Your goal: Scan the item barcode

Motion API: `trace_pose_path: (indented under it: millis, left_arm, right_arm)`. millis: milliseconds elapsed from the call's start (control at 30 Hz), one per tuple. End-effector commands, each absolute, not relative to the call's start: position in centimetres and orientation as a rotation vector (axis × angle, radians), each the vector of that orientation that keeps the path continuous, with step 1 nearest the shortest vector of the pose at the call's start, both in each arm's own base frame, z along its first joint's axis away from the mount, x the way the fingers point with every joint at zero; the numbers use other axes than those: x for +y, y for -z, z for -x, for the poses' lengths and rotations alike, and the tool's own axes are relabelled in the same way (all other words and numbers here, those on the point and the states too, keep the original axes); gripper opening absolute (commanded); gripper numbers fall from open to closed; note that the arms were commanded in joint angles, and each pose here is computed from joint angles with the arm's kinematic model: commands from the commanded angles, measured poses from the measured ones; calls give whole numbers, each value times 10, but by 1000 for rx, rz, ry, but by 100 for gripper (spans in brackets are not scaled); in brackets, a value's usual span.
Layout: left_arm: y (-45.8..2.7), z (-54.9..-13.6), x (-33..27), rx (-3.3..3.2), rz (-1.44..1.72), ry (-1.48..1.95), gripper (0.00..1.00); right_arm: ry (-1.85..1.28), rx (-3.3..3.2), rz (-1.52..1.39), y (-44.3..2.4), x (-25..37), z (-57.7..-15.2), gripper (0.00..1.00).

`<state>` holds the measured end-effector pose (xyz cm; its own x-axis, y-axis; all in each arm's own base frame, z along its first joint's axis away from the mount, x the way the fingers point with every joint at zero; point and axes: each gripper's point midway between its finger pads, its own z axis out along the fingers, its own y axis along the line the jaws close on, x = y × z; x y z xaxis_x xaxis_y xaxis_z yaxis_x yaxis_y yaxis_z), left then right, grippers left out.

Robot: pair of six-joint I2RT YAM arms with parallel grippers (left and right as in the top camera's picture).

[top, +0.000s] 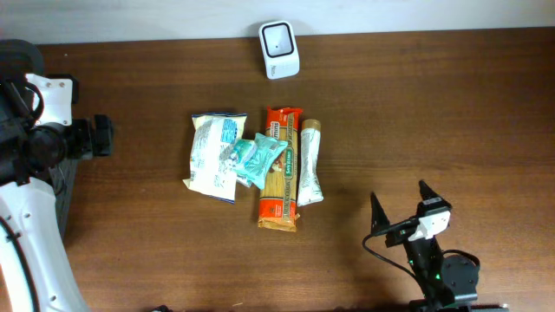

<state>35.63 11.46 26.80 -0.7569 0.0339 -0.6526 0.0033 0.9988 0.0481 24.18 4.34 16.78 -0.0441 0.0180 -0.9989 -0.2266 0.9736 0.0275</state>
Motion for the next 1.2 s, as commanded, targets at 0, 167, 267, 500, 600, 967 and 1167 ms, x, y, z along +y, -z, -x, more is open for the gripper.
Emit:
trace_pose_path:
  millis: [0,167,267,500,600,967,1167]
  left_arm:
    - [-273,-358,113,2410,-53,-48,99]
    - [-273,-358,113,2410,-53,-48,99]
    - [-273,-358,113,2410,-53,-48,99]
    - [-273,-358,113,2409,-53,-48,99]
    - [-273,-358,113,2409,-53,-48,99]
    - [-273,-358,113,2410,-53,-48,99]
    - [-273,-358,113,2409,-53,-48,99]
  right_arm:
    - [-319,1611,176,-182,57,-236,99]
    - [-357,1654,216,-223,65,-236,99]
    - [-409,1705,275,-248,76,-243,99]
    - [-535,1995,295,-279,91,-274,99]
    - [-557,2139,342,-282,96,-287,99]
    - [-891,2364,348,-247,128,-321,99]
    - [-811,2587,366,-176,144,-337,93]
